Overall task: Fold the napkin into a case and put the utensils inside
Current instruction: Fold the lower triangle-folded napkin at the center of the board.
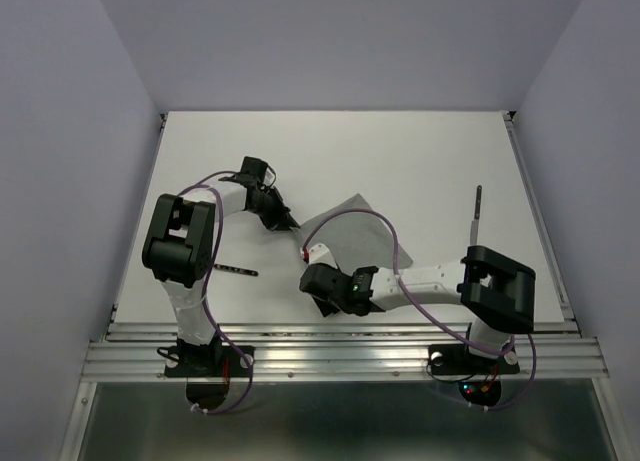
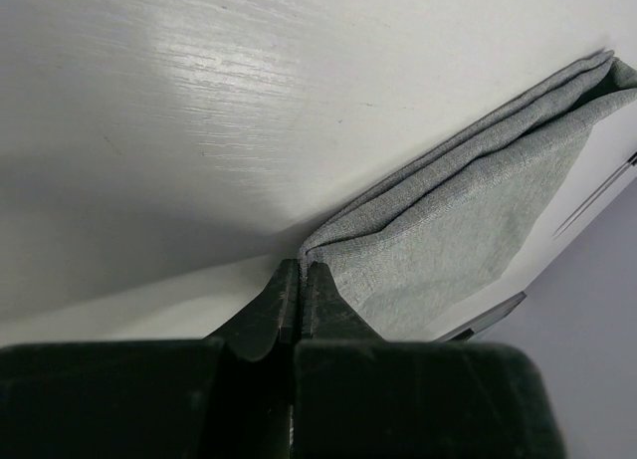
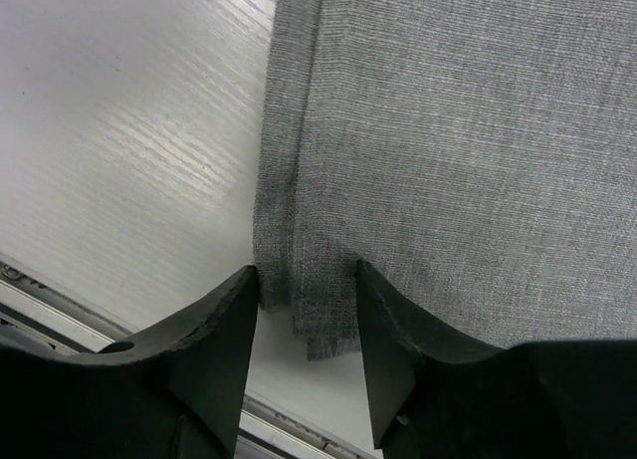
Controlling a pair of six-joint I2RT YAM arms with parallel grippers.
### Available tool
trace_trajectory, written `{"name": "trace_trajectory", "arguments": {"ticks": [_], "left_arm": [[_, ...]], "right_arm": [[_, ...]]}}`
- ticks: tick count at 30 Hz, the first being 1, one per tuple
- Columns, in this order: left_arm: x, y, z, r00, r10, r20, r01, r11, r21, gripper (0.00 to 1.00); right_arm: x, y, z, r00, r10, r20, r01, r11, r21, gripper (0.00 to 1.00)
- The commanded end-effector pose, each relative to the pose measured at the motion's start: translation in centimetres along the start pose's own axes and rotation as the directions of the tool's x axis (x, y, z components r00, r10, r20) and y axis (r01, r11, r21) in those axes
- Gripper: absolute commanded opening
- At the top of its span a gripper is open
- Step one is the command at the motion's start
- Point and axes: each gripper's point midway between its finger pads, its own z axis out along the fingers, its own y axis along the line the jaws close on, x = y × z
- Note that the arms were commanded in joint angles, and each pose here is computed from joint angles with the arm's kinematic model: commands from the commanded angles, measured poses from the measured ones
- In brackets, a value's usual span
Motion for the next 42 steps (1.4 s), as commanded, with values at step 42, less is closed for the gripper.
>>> {"name": "trace_trajectory", "arguments": {"ticks": [42], "left_arm": [[-3.1, -0.3, -2.8, 0.995, -0.044, 0.090, 0.072, 0.941, -0.330, 0.00]], "right_arm": [[-3.3, -0.1, -3.9, 0.873, 0.483, -0.074, -0.447, 0.728, -0.521, 0.01]]}}
